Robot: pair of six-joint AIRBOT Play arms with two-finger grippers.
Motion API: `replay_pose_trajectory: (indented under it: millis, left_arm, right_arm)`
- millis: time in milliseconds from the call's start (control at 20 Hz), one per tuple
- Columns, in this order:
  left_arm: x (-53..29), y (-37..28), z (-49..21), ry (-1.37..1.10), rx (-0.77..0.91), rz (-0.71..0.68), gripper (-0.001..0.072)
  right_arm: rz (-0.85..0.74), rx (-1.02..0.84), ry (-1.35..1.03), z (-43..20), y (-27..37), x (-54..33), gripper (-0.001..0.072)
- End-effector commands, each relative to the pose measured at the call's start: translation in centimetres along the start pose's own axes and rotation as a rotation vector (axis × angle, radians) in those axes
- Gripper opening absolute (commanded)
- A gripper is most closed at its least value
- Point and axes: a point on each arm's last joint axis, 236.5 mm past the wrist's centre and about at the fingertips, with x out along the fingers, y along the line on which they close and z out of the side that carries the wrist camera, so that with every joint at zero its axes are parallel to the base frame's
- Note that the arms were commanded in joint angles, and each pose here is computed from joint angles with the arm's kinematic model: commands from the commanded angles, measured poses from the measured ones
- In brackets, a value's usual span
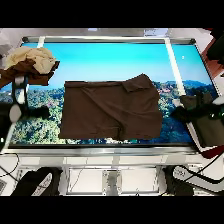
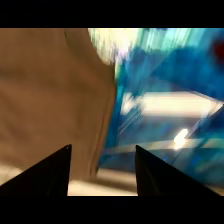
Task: Fold the shirts.
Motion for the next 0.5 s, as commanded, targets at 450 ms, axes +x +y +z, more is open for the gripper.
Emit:
replay_pose_trajectory:
  millis: [450]
  left_arm:
    - [0.4,-2.4,-7.8,0.207,-0.113,-0.115,0.0703]
  right_arm:
    - [0.208,0.130,0.040,-5.7,4.2,7.8,0.0388]
